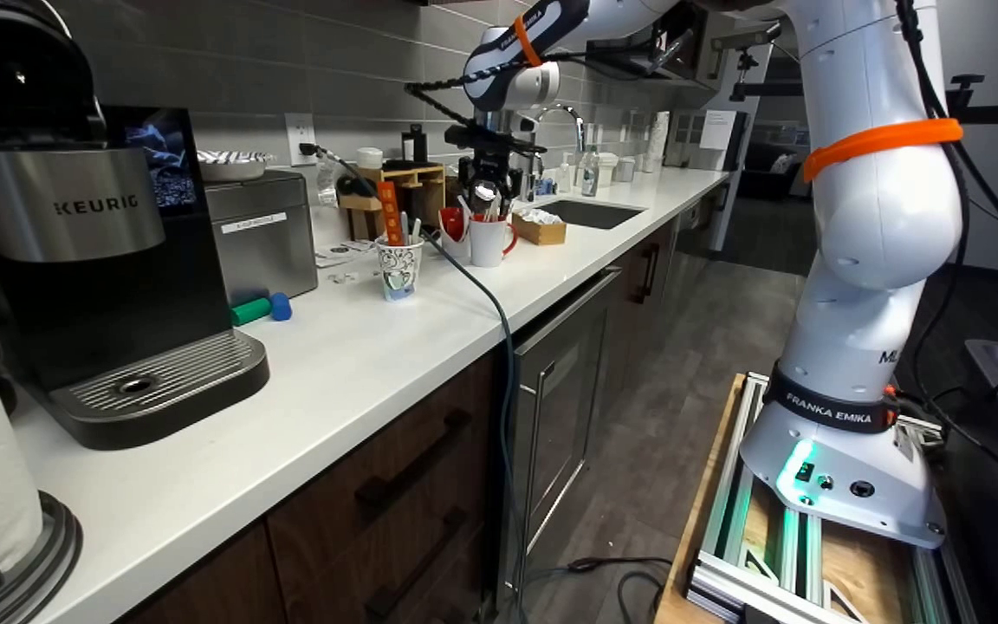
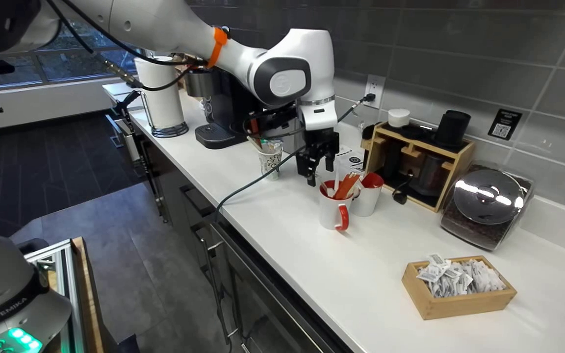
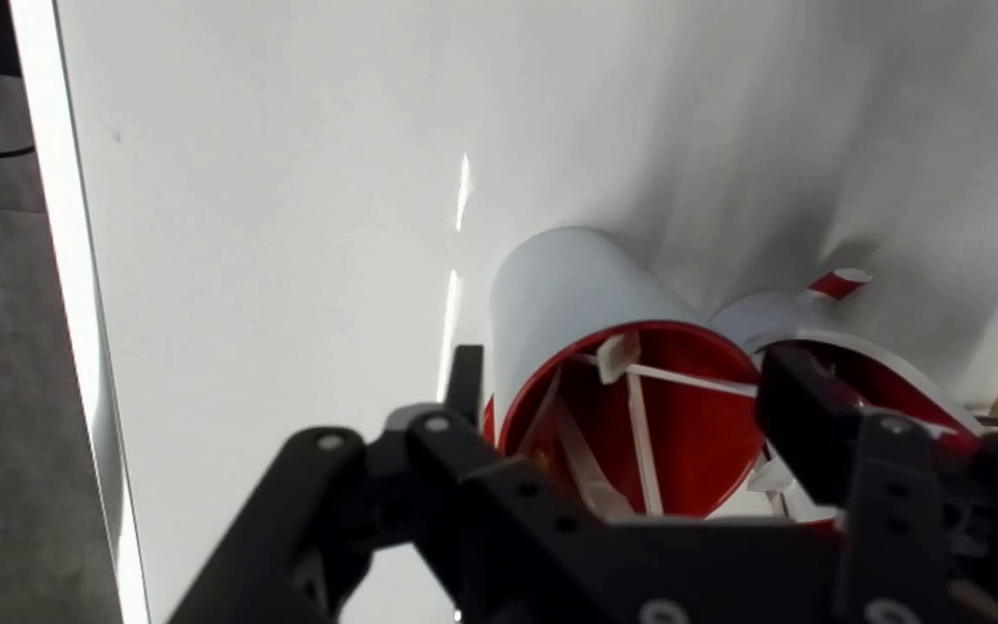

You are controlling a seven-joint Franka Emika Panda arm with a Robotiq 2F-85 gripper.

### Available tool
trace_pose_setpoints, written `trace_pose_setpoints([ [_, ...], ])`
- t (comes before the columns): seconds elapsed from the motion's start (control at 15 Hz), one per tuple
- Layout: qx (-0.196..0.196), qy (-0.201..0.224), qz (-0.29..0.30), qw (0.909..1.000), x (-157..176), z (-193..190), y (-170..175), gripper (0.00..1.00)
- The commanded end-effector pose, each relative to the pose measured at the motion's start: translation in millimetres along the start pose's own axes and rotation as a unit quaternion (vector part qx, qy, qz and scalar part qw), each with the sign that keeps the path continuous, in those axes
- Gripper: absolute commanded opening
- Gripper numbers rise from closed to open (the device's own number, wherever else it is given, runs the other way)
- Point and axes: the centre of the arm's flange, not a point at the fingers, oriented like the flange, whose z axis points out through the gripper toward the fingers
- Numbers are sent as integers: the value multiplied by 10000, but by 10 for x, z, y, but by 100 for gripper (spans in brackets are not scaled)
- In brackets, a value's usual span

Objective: Remove the plastic knife from the mug and put it in the paper cup

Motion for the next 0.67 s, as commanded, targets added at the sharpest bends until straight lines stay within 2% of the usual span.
trace_pose_setpoints([
  [0.0, 155, -3, 121, 9998, -58, 121, 82, 52],
  [0.4, 224, 109, 123, 9996, -30, 118, 106, 5],
  [0.47, 225, 115, 114, 9996, -21, 108, 112, 1],
  [0.6, 212, 80, 112, 9997, 6, 67, 135, 0],
])
